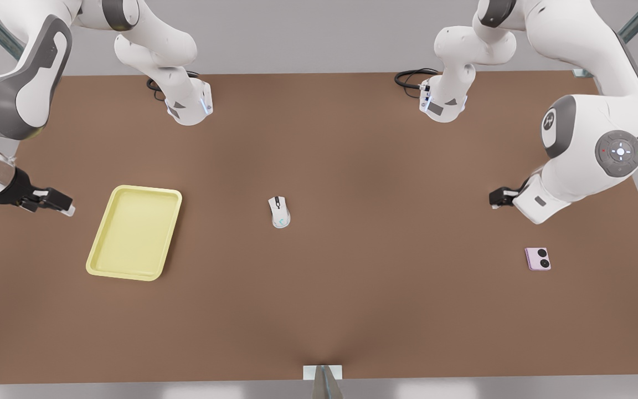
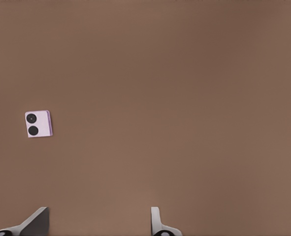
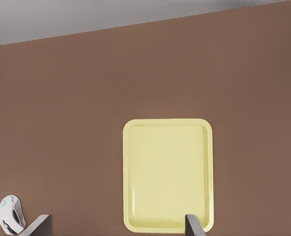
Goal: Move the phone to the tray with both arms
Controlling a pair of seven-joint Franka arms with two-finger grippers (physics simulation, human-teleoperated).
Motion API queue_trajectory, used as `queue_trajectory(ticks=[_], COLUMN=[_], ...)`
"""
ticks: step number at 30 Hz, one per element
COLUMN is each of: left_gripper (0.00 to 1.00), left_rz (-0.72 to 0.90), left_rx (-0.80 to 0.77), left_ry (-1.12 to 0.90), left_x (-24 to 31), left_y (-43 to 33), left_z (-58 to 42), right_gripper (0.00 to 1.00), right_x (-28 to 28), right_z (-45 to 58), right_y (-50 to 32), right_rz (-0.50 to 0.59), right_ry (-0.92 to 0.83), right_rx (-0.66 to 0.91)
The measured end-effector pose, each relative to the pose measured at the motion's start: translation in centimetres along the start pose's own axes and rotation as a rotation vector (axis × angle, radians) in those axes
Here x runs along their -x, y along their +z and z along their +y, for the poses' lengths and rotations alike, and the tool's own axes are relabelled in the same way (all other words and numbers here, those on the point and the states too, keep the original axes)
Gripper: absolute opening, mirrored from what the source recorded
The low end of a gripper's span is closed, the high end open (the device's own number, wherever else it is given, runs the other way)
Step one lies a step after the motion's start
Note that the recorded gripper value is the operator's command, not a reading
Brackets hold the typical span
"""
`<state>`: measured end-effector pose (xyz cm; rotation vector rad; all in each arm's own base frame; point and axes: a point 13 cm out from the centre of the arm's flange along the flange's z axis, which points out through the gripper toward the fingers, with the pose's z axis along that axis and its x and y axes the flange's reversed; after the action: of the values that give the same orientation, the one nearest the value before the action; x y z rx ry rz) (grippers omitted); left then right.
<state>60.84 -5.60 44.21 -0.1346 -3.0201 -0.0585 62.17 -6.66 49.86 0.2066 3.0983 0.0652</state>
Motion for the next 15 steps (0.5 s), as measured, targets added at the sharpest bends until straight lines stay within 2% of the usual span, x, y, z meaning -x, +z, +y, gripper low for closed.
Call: queue_trajectory(ticks=[3,8,15], left_gripper=[1.0,1.0,1.0], left_rz=[0.017,0.08,-0.014], left_rx=[0.009,-0.034,-0.066], left_ry=[-0.035,-0.17,-0.165], left_x=[1.9,4.0,3.8], left_y=[3.1,16.1,27.6], left_z=[2.2,13.2,21.1], right_gripper=[1.0,1.0,1.0], right_x=[0.4,0.7,0.9], right_z=[0.0,0.0,0.0], right_y=[-0.1,-0.2,-0.3], right_rz=[-0.016,-0.029,-0.037], right_ry=[-0.001,-0.002,-0.003], right_rx=[0.0,0.0,0.0])
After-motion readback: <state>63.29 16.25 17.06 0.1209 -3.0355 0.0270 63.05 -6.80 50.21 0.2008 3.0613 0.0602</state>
